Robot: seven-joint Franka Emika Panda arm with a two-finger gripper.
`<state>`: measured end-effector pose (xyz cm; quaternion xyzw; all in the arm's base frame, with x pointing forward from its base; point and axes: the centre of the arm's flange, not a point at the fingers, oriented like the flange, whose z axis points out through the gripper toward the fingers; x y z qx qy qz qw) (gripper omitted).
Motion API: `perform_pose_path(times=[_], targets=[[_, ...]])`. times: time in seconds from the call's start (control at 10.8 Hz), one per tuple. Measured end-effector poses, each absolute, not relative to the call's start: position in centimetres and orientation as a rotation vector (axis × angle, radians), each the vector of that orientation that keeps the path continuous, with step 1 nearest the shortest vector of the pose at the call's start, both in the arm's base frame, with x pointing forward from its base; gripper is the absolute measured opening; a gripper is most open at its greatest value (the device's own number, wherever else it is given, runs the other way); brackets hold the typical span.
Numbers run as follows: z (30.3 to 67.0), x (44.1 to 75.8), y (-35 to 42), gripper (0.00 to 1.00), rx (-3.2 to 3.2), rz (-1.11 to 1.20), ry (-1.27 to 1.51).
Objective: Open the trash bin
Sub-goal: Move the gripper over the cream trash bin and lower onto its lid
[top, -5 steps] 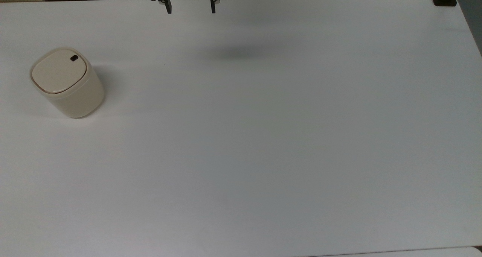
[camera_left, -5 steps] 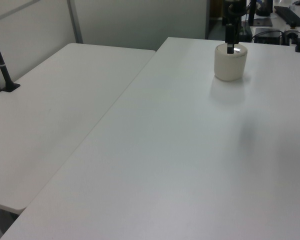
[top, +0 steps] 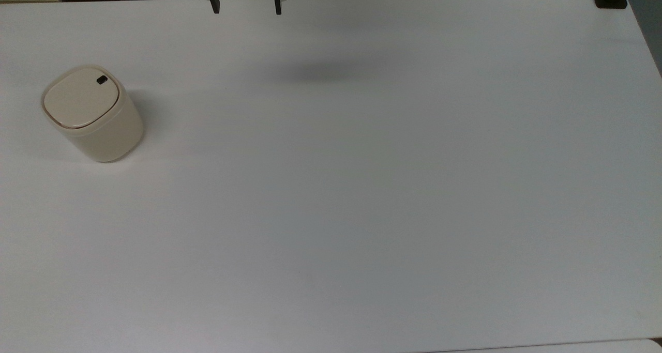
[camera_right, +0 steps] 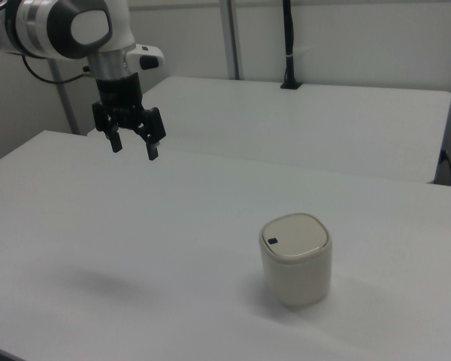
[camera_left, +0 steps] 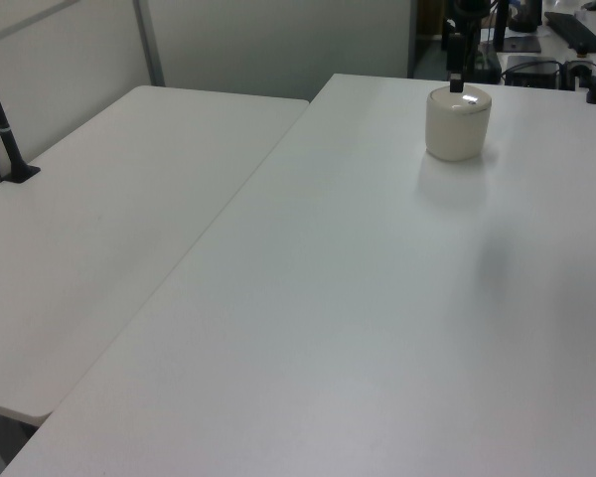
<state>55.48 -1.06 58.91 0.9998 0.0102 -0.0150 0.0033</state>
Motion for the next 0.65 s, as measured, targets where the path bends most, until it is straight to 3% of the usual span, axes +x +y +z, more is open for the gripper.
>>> perform_pose_path(times=[0.28,0.46,0.65], targets=[[58.9,55.5,-1.0,0.87,3.135,-0.047,0.033],[58.9,55.5,-1.3,0.52,3.133,-0.048,0.015],[59.3,55.6,-3.4,0.26,3.090,-0.033,-0.190]])
